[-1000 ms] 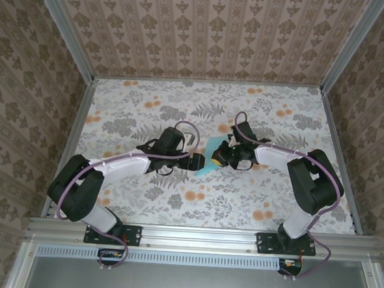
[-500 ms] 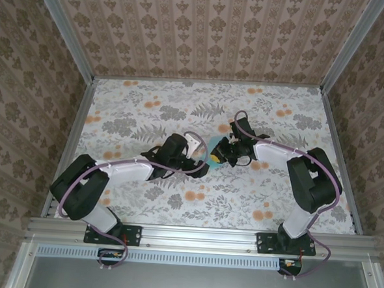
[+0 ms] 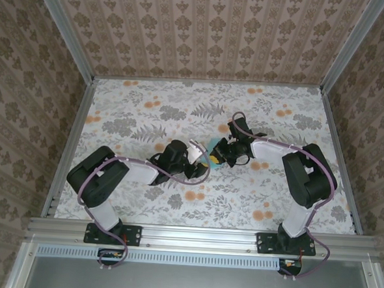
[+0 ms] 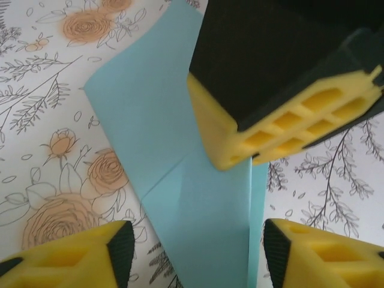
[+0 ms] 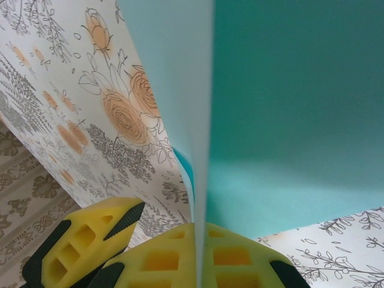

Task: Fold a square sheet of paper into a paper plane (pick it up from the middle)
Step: Fourth fold the wing at the center of the table.

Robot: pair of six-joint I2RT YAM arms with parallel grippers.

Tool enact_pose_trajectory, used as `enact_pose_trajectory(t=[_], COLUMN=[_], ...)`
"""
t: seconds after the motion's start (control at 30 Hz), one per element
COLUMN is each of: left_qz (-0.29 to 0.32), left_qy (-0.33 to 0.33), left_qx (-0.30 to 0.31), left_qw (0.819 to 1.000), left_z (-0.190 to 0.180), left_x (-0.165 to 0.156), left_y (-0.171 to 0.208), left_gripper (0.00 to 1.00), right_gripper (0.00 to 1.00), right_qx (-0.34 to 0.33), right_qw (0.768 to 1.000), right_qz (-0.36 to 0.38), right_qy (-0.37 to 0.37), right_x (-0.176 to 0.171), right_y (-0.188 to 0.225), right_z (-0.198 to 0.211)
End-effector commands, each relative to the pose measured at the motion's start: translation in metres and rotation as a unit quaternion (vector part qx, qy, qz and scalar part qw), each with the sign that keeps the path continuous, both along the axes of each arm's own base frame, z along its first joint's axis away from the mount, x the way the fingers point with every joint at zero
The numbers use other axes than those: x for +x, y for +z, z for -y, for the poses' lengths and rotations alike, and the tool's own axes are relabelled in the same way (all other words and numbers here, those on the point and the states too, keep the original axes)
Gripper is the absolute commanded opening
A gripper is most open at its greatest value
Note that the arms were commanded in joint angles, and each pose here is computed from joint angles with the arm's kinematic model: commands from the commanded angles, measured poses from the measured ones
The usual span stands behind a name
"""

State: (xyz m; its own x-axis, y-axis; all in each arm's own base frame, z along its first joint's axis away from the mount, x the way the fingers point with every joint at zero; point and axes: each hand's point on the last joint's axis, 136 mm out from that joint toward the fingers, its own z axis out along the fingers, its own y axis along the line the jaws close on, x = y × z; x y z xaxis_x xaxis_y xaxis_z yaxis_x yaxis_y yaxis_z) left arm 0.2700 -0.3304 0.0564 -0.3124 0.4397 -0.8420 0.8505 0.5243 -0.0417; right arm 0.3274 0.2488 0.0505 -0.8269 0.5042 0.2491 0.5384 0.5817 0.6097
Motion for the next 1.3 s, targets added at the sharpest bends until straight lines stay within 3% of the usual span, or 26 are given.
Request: enact_pose_trajectory(t=[0.0,0.23,0.4,0.53,0.6,0.73,0.83,1.27], left_qz=[0.041,0.04,0.029,0.017,0.01,-0.016,-0.039,-0.157], left_qy=[-0.04,-0.063,-0.074,-0.077,-0.076,-0.073,-0.067,0.016], left_qx=[-0.015,-0.016,-0.006,-0.005,-0.007,-0.02,-0.035,-0.091], left_qw=[0.998,0.997,0.997,0.997,0.997,0.997,0.996,0.983], left_z=[0.009,0.011,0.011,0.011,0.012,0.012,0.012,0.009], left_x=[-0.003,-0.009,-0.013,-0.014,-0.014,-0.016,-0.018,-0.013], left_y=[0.007,-0.003,-0.011,-0.014,-0.014,-0.014,-0.013,-0.01], left_gripper=[0.52,0.47,0.26,0.16,0.13,0.08,0.06,0.06], right_gripper=[0.0,0.0,0.0,0.0,0.06,0.4,0.51,0.56], right_qx=[0.008,0.013,0.012,0.011,0.01,0.01,0.003,-0.013], right_qw=[0.999,0.999,0.999,0.999,0.999,1.0,1.0,0.983], right_qz=[-0.035,-0.039,-0.044,-0.045,-0.042,-0.007,0.03,0.165], right_qy=[-0.01,-0.012,-0.014,-0.013,-0.011,-0.006,0.006,0.078], right_x=[-0.006,-0.007,-0.008,-0.008,-0.008,-0.004,0.0,-0.003], right_y=[0.0,0.002,-0.001,-0.001,0.0,0.008,0.018,0.034], right_z=[-0.001,0.001,0.003,0.004,0.005,0.012,0.02,0.03])
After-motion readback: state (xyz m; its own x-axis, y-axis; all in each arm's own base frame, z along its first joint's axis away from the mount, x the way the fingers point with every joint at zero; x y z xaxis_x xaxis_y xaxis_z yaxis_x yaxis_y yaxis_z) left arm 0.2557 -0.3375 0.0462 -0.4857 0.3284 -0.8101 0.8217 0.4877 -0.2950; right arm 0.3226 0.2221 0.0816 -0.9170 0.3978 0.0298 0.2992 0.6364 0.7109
